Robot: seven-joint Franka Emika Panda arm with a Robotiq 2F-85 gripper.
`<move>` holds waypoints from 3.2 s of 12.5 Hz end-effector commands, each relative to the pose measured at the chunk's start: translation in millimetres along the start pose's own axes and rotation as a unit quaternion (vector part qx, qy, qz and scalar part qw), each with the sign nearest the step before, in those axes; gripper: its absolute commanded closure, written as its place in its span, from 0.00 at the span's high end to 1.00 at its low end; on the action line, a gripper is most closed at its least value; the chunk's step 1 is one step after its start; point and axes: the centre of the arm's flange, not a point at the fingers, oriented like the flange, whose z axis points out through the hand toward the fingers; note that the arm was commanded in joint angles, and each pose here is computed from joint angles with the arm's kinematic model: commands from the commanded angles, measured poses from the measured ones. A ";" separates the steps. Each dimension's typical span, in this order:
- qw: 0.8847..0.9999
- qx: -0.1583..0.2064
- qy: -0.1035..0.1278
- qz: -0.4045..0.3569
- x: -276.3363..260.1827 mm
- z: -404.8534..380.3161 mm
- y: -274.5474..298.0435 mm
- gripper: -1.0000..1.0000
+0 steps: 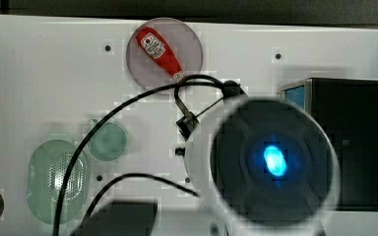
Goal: Pick Banana and place it in mug.
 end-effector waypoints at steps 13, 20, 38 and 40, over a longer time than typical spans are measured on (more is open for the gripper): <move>1.000 -0.022 -0.004 0.000 37.6 338.6 -15.7 1.00; 1.000 -0.022 0.004 -0.004 30.3 449.6 -8.2 1.00; 1.000 0.010 0.022 0.016 51.0 301.5 -8.2 0.27; 1.000 0.004 0.009 0.019 47.4 234.5 -2.1 0.27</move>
